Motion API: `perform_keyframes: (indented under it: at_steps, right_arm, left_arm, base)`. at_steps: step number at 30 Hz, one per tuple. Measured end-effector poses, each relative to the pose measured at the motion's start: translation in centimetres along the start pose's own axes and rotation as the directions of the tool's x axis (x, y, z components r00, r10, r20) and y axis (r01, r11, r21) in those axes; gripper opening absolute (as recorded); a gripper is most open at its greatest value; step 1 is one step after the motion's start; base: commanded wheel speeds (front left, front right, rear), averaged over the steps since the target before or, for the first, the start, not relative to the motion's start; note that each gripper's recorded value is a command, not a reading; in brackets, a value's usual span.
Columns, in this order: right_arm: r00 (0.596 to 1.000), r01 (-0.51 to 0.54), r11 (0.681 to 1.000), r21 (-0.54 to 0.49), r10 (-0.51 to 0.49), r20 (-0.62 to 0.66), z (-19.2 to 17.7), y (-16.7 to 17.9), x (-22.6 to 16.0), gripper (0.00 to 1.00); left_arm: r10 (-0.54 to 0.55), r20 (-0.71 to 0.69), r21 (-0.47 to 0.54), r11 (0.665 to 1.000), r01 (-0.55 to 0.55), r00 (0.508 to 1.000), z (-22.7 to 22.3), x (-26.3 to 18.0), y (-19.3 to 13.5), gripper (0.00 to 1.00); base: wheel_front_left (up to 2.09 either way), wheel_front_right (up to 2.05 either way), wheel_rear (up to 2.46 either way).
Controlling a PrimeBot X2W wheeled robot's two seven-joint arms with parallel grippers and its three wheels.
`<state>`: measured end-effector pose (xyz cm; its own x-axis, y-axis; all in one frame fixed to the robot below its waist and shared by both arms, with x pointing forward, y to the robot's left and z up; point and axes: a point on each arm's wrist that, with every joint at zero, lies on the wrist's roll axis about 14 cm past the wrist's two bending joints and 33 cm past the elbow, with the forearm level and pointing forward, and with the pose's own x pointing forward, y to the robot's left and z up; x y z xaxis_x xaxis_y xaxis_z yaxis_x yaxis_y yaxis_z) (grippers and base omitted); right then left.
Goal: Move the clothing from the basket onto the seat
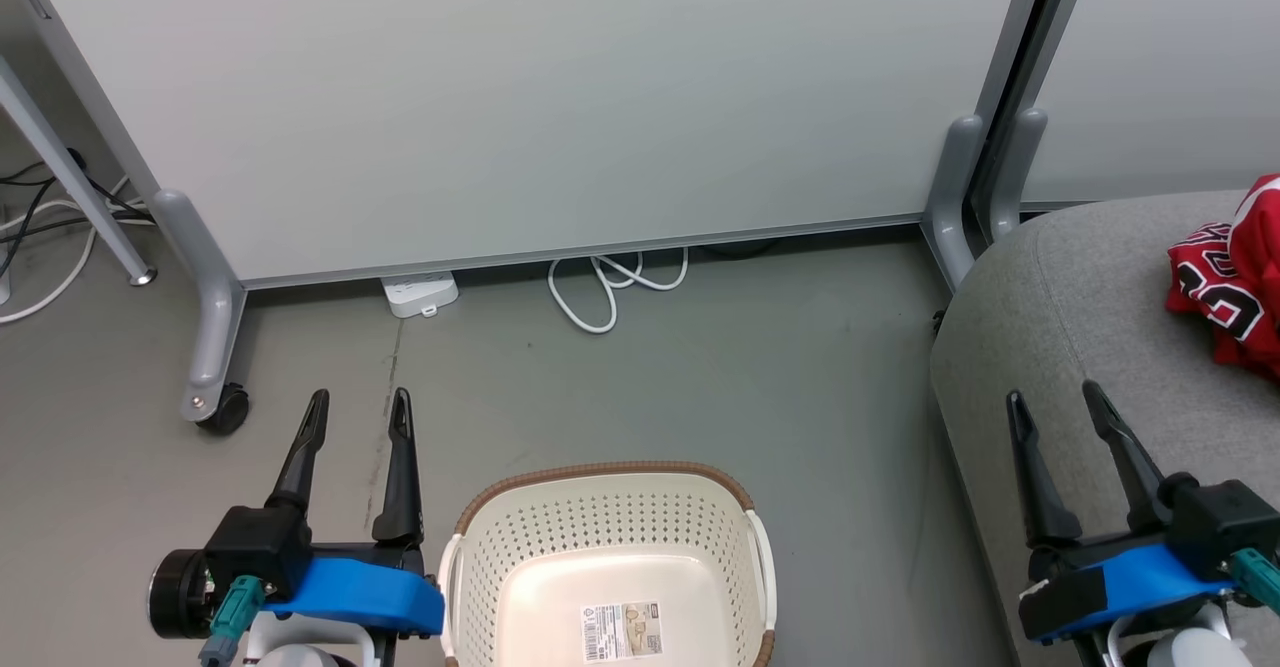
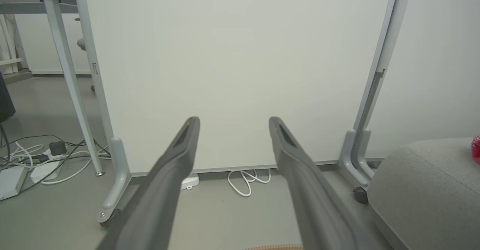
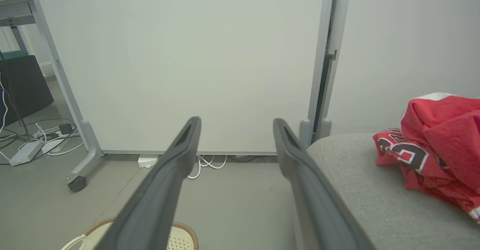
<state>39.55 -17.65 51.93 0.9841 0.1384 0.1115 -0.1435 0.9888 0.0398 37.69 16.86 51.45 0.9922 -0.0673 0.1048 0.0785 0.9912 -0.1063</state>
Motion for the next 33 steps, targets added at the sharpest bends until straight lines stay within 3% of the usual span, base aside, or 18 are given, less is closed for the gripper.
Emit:
perform_keyframes:
  at_steps: [15,16,22,33]
  right_arm:
    - [1.000,0.023,0.999,0.022,-0.022,-0.017,-0.6,0.1,-1.2,1.00]
    - [1.000,0.023,0.999,0.022,-0.023,-0.017,-0.6,0.1,-1.2,0.00]
    - [0.995,0.037,0.998,0.046,-0.033,-0.094,-2.9,0.2,-2.2,0.00]
    - [0.988,0.120,0.962,0.246,-0.092,-0.122,-3.3,-0.7,-2.3,0.00]
  left_arm:
    - [-0.023,-0.016,-0.015,1.000,0.023,1.000,-0.5,-0.6,-0.8,1.00]
    - [-0.023,-0.017,-0.014,1.000,0.023,1.000,-0.6,-0.6,-0.9,0.00]
    - [-0.007,-0.110,-0.034,0.999,0.003,0.994,-3.3,-2.1,-0.5,0.00]
    - [0.057,-0.146,-0.226,0.970,-0.089,0.988,-3.8,-2.1,0.8,0.00]
  base:
    - [0.00,0.00,0.00]
    - [0.00,0.00,0.00]
    - [0.00,0.00,0.00]
    - [0.00,0.00,0.00]
